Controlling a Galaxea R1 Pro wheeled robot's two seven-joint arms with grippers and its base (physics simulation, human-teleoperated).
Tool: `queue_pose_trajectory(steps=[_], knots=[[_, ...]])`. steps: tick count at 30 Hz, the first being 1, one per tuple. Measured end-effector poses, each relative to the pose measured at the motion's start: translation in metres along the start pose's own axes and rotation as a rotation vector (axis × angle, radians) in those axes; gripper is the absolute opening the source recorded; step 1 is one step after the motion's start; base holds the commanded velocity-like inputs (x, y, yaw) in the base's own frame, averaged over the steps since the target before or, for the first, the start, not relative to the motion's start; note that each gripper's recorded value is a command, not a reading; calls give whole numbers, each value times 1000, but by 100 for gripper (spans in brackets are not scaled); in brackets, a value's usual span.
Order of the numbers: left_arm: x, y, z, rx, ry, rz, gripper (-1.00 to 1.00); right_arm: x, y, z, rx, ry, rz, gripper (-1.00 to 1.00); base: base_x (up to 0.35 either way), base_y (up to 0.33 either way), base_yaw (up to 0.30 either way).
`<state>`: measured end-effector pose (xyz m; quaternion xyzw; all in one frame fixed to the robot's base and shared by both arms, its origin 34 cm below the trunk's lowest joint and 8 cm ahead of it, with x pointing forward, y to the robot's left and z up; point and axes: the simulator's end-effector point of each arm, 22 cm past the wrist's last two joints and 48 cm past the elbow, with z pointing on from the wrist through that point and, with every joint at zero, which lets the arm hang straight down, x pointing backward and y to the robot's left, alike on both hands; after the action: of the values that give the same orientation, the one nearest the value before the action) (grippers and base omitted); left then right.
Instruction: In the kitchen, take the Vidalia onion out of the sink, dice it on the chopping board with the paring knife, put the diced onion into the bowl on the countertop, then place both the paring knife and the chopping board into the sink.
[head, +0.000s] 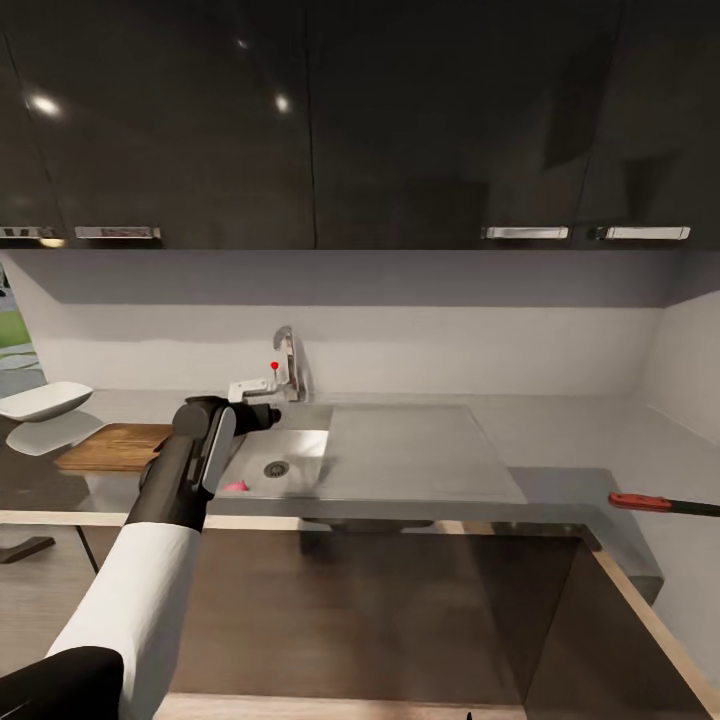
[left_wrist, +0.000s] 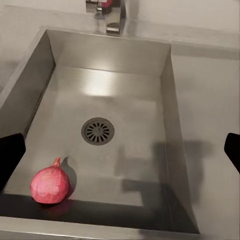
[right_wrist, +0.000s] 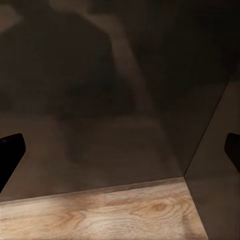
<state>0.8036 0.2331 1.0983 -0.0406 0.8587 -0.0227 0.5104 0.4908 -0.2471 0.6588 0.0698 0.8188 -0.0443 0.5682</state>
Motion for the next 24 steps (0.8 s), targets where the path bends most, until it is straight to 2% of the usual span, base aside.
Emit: queue_pose_trajectory(steps=[8,14,20,24], knots=[[11,3,8,-4,27,-7,100,2,-1,0,2,7,-2,100,0,0,0],[29,0,17,-1,74,3,100,7,-1,-1,2,25,-4,100,7,0,0],[50,-3,25,2,146,10,100,7,-1,-1,2,27,-5,100,44,0,0],[52,-3,26,2,160,12,100,7,0,-1,1,27,-5,100,8,0,0]])
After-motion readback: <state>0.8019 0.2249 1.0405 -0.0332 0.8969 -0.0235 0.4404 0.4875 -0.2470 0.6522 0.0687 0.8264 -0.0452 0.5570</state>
